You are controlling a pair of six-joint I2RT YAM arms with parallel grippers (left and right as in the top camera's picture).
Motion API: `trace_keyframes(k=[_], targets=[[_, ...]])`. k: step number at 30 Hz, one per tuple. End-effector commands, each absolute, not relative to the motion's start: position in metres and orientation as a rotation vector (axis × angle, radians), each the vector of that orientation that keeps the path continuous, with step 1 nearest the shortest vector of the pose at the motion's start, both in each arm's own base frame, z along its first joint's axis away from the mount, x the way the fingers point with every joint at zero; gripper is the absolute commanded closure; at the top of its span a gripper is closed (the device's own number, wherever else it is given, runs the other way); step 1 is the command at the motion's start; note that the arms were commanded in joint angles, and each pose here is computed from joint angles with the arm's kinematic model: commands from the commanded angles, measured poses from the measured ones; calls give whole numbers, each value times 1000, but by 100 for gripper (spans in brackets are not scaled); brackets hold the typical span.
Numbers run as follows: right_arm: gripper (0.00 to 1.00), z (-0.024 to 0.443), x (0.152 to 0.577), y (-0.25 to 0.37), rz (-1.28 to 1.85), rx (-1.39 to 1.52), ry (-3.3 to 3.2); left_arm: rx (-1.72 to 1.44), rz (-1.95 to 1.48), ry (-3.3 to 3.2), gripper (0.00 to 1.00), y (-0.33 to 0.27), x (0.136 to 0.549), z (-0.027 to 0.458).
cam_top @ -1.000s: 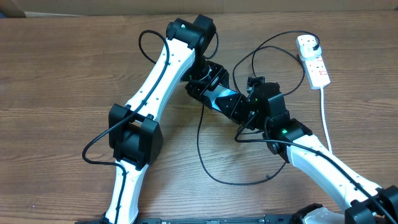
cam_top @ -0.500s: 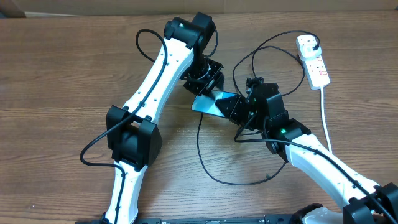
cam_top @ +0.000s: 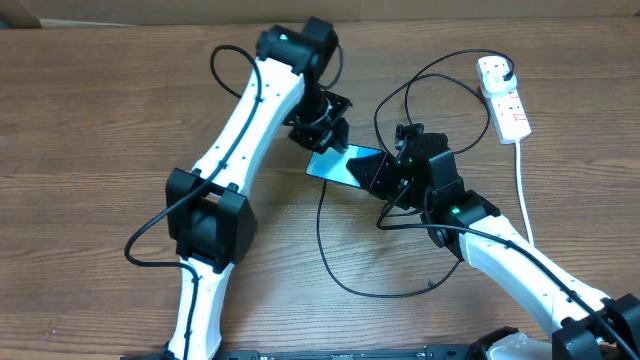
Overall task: Plug charger to phone and switch on socket
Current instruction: 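Open the left gripper and withdraw it, right gripper holding phone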
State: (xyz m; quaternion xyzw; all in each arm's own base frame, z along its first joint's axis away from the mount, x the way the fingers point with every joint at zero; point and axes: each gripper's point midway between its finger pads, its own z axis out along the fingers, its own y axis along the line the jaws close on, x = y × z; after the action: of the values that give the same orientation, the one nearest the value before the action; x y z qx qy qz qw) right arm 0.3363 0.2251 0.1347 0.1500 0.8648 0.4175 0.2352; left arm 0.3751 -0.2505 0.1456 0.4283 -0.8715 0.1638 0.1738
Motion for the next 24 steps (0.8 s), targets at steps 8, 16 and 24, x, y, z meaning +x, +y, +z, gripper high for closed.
trace_keyframes(k=[8, 16, 24], targets=[[96, 162, 350, 227, 1127, 308, 2288, 1176, 663, -2597, 96, -156, 425, 167], [96, 194, 366, 228, 1094, 267, 2214, 709, 720, -2904, 92, -114, 440, 165], [96, 198, 378, 219, 1040, 327, 2163, 261, 696, -3086, 68, -106, 445, 163]])
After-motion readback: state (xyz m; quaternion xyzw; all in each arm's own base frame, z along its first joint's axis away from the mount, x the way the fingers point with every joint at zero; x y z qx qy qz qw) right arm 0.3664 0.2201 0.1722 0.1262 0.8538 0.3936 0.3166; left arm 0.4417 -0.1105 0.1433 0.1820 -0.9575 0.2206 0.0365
